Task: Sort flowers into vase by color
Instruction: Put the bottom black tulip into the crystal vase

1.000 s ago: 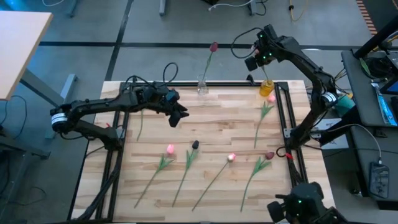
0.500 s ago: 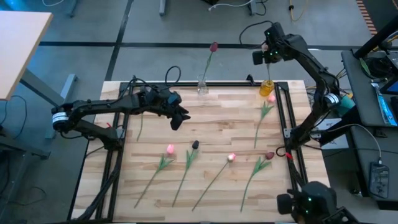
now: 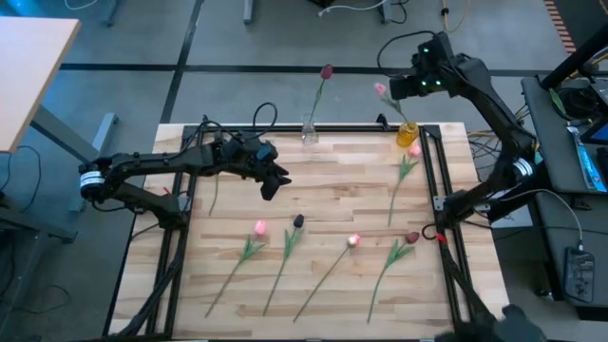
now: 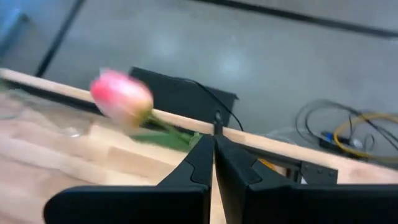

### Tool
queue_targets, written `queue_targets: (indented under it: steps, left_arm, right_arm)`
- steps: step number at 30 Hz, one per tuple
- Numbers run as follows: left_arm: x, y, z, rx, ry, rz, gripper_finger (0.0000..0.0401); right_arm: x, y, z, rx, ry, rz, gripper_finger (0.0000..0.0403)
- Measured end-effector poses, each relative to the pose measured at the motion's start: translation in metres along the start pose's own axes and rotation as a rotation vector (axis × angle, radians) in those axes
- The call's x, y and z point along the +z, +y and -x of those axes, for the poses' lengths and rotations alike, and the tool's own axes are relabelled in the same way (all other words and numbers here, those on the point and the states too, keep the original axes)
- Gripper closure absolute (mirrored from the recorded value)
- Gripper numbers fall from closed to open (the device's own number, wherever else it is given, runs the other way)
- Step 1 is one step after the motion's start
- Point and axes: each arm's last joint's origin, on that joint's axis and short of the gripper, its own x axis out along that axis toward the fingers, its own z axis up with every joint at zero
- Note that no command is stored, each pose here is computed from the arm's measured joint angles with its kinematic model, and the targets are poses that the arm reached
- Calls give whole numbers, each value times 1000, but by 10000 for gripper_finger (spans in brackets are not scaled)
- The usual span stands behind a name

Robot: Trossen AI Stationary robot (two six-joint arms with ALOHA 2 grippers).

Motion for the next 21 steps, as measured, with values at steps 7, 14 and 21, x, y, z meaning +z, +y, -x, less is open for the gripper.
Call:
queue_targets:
  steps: [7,14,21]
  left_arm:
    - [-2,-6,-1,-17,10,47,249]
    - [-17,-28,-6,61,59,61,252]
    - [-44,-55,-28,70,177,195,293]
  right_arm:
    - [-20,23,54,159,-112,157,394]
    - [-54,40,74,277,-204,282,394]
    - [-98,51,65,401,-247,365,394]
